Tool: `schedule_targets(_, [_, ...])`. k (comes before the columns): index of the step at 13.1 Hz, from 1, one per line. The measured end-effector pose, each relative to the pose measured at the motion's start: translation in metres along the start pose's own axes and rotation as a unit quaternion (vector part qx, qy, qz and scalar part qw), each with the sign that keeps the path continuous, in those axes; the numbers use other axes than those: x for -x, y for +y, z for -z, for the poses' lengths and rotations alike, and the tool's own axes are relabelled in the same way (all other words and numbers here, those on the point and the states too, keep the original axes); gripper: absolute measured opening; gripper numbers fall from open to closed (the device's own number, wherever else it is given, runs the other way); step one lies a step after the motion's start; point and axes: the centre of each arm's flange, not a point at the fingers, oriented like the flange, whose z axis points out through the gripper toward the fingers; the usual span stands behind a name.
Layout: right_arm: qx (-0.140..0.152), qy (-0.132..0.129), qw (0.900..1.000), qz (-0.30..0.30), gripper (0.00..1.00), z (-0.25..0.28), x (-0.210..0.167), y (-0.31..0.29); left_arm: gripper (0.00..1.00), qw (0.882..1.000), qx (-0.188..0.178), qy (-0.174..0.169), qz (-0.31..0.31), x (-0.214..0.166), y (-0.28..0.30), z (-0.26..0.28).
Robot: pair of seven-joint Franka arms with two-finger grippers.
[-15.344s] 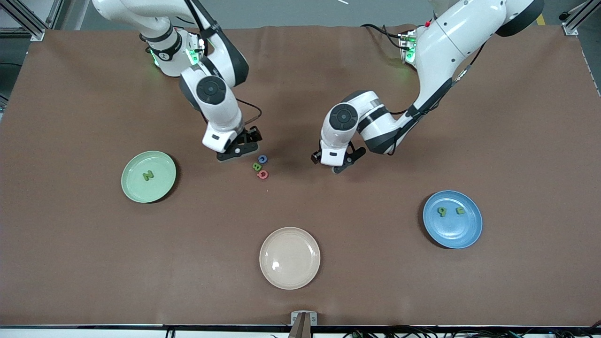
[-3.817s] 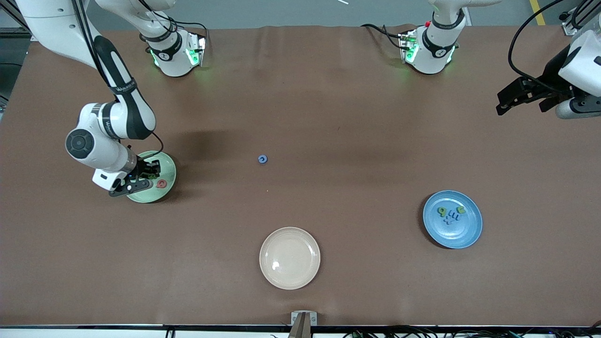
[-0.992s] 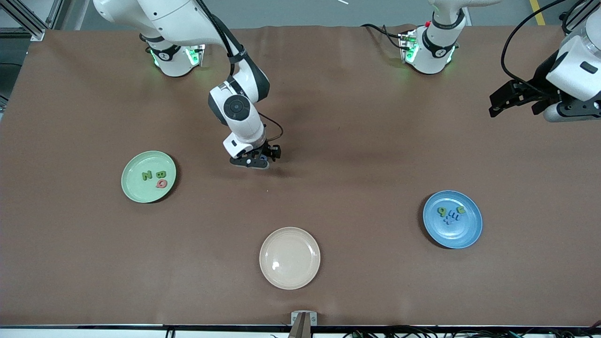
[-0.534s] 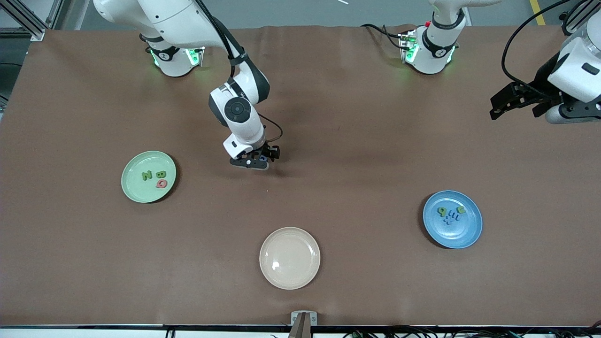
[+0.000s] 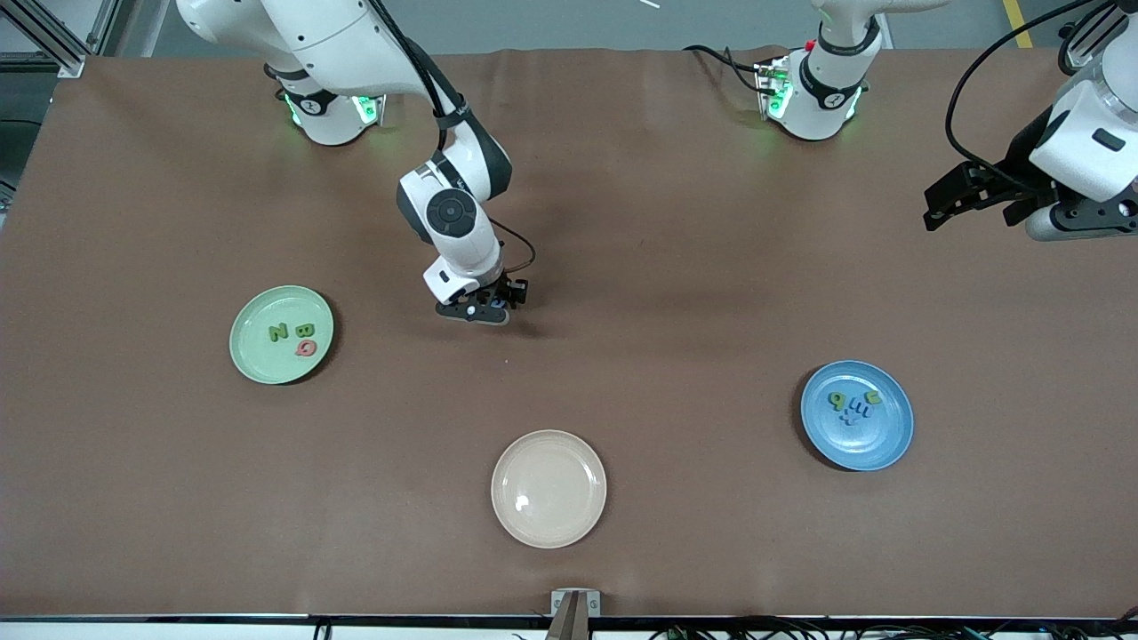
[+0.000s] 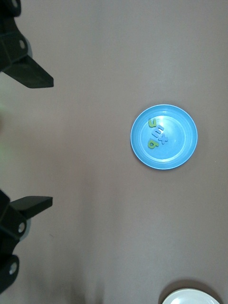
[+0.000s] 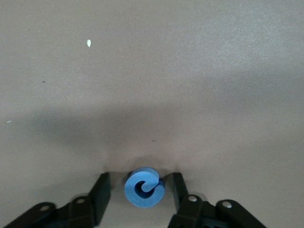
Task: Sort upper and lower case letters into plates
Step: 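Carry the blue c to the green plate and release it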
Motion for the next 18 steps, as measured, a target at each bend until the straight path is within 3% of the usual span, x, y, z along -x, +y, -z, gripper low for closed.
schedule_targets(1, [0.001,0.000,1.000,0.000,0.59,0.000,0.000,0.000,1.00,1.000,0.000,0.000,0.000,0.000,0.000,0.000])
schedule_targets(3, [0.002,-0.001,1.000,0.000,0.44,0.001,-0.002,0.000,1.00,1.000,0.000,0.000,0.000,0.000,0.000,0.000])
schedule_targets(4, [0.002,-0.001,1.000,0.000,0.44,0.001,-0.002,0.000,1.00,1.000,0.000,0.001,0.000,0.000,0.000,0.000])
schedule_targets(5, [0.001,0.000,1.000,0.000,0.37,0.004,-0.003,-0.001,1.00,1.000,0.000,0.001,0.000,0.000,0.000,0.000])
schedule_targets(9, [0.002,-0.001,1.000,0.000,0.36,0.003,-0.003,-0.002,1.00,1.000,0.001,0.007,0.001,-0.002,-0.001,0.001])
schedule_targets(11, [0.017,-0.018,1.000,0.001,0.36,0.013,-0.005,-0.001,1.00,1.000,0.002,0.011,0.001,-0.003,-0.001,0.002])
schedule_targets(13, [0.037,-0.041,0.998,0.013,0.36,0.055,-0.018,0.011,1.00,1.000,0.003,0.013,0.002,-0.003,-0.001,0.002])
schedule_targets(15, [0.042,-0.063,0.996,0.039,0.36,0.118,-0.046,0.053,1.00,1.000,0.003,0.016,0.002,-0.005,-0.001,0.001])
schedule_targets(18, [0.020,-0.082,0.991,0.105,0.36,0.179,-0.101,0.170,1.00,1.000,0.004,0.019,0.003,-0.006,-0.002,-0.002])
